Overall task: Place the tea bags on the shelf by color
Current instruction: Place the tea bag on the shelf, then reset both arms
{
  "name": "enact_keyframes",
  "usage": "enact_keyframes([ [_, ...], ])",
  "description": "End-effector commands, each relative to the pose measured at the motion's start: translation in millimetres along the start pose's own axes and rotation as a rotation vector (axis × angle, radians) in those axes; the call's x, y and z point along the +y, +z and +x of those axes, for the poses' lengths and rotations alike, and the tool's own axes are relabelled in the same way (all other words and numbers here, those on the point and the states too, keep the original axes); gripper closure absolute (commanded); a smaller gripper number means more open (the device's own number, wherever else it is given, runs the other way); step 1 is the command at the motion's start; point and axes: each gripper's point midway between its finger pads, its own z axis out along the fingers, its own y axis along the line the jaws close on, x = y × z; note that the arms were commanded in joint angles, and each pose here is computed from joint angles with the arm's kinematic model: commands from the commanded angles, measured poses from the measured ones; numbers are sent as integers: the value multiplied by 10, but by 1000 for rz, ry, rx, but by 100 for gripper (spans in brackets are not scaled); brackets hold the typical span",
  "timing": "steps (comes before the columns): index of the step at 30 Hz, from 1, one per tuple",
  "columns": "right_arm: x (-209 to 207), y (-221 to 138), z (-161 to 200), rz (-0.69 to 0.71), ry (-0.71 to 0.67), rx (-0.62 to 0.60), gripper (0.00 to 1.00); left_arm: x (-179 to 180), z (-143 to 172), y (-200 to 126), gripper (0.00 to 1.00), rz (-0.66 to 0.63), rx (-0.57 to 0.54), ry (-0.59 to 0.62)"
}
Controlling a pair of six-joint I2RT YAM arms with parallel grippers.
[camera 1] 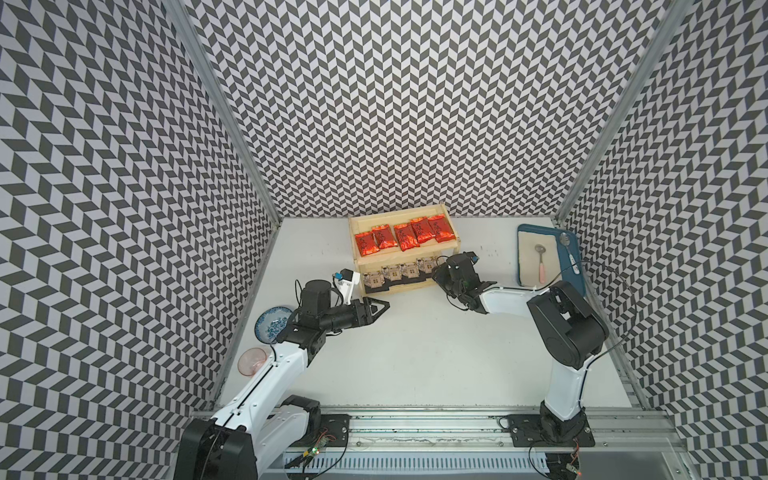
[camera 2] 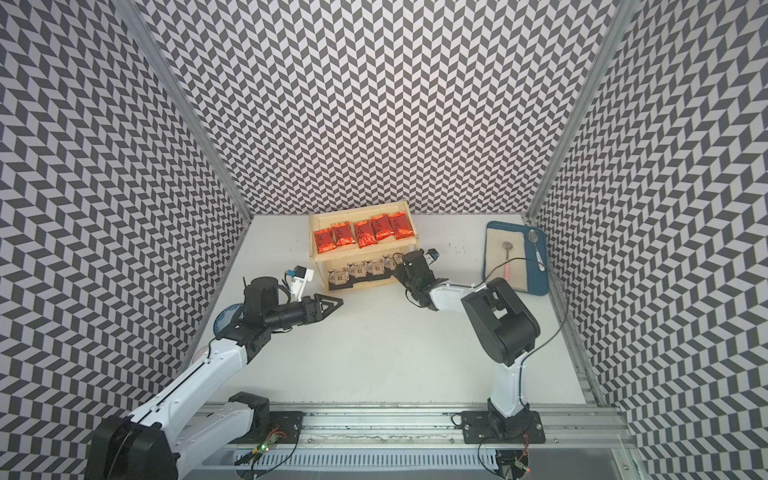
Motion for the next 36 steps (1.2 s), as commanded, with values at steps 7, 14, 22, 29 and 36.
enact_keyframes([
  [7, 423, -658, 260, -72, -316, -54, 49, 38, -213, -100, 29, -81, -79, 57],
  [14, 405, -1783, -37, -166, -583, -236, 41, 402, -986, -783, 15, -617, -429, 197],
  [22, 56, -2823, -779, -165, -896, -813, 20, 642, -1065, -1252, 24, -816, -699, 349],
  [29, -555, -2791, -1467, -64, -818, -914, 27, 1142, -1218, -1126, 27, -1002, -699, 579],
  [36, -1128, -2414, -1701, 77, -746, -953, 30, 1338, -1400, -944, 28, -859, -804, 656],
])
